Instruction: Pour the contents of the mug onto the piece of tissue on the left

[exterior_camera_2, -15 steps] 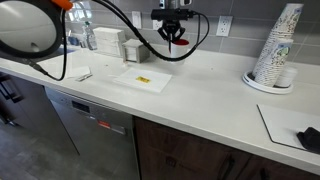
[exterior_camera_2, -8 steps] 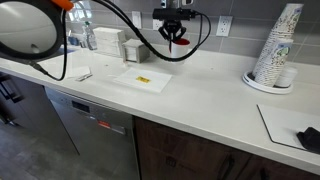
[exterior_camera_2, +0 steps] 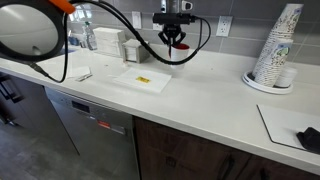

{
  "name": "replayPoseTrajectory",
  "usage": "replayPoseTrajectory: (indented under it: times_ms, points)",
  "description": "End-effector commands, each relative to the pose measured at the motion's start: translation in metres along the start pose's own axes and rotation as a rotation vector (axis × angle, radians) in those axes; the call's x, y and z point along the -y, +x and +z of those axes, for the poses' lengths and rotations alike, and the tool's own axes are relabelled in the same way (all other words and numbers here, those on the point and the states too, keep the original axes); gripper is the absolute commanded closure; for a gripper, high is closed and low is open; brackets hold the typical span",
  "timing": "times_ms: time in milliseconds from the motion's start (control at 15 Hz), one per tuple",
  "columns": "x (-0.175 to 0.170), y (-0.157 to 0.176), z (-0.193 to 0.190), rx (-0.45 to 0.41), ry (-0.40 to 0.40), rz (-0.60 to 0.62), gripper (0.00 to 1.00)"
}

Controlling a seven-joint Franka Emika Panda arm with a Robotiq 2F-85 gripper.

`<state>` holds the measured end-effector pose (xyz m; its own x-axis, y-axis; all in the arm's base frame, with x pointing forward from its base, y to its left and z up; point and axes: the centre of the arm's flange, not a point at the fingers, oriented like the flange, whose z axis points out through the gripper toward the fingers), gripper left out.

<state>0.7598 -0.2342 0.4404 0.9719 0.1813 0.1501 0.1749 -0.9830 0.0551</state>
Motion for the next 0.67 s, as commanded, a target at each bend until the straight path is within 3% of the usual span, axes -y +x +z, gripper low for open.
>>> replayPoseTrajectory:
  times_ms: [0,600]
  points:
    - [0.021,-0.045,0.012,0.064,-0.012,-0.047,0.98]
    - [0.060,-0.036,0.054,0.049,-0.006,-0.051,0.98]
